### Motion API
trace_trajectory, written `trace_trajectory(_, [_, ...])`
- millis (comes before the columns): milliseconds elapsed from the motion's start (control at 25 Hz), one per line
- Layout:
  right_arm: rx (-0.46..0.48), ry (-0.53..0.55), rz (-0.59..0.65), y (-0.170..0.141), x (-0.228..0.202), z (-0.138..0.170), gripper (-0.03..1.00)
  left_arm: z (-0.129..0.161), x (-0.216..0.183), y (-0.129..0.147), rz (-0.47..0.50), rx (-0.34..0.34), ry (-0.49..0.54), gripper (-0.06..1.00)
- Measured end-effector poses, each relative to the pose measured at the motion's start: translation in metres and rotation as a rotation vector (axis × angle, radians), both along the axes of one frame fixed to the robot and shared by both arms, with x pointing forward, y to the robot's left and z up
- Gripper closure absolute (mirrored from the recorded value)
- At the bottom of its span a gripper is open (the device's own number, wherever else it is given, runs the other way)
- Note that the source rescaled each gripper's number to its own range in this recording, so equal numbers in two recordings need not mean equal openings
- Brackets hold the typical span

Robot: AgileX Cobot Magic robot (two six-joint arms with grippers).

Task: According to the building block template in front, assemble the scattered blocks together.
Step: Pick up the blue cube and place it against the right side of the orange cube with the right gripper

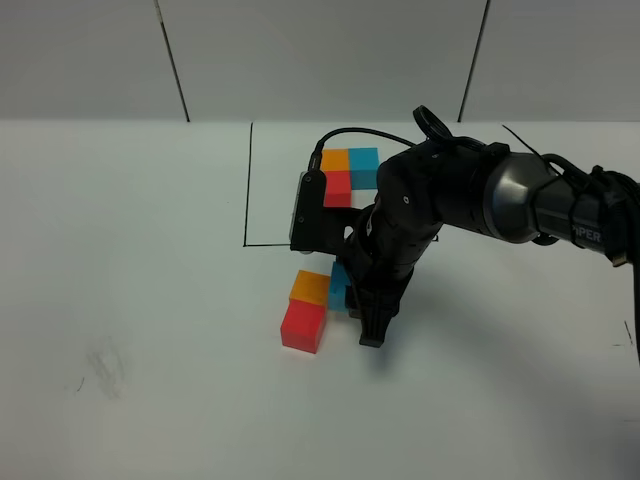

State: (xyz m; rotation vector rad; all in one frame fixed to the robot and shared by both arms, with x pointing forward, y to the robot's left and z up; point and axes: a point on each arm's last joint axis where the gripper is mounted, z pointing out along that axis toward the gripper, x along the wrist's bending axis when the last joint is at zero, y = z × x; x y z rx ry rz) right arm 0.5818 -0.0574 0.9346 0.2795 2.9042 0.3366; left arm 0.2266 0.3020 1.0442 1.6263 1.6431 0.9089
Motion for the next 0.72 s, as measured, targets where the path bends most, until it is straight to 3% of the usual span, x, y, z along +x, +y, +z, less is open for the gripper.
trace_trajectory(720, [0.000,-0.009,0.012,0.0005,0.0016,-0.0026,0.46,0.0000,0.0000,0.0000,0.000,0.000,0.000,0.94])
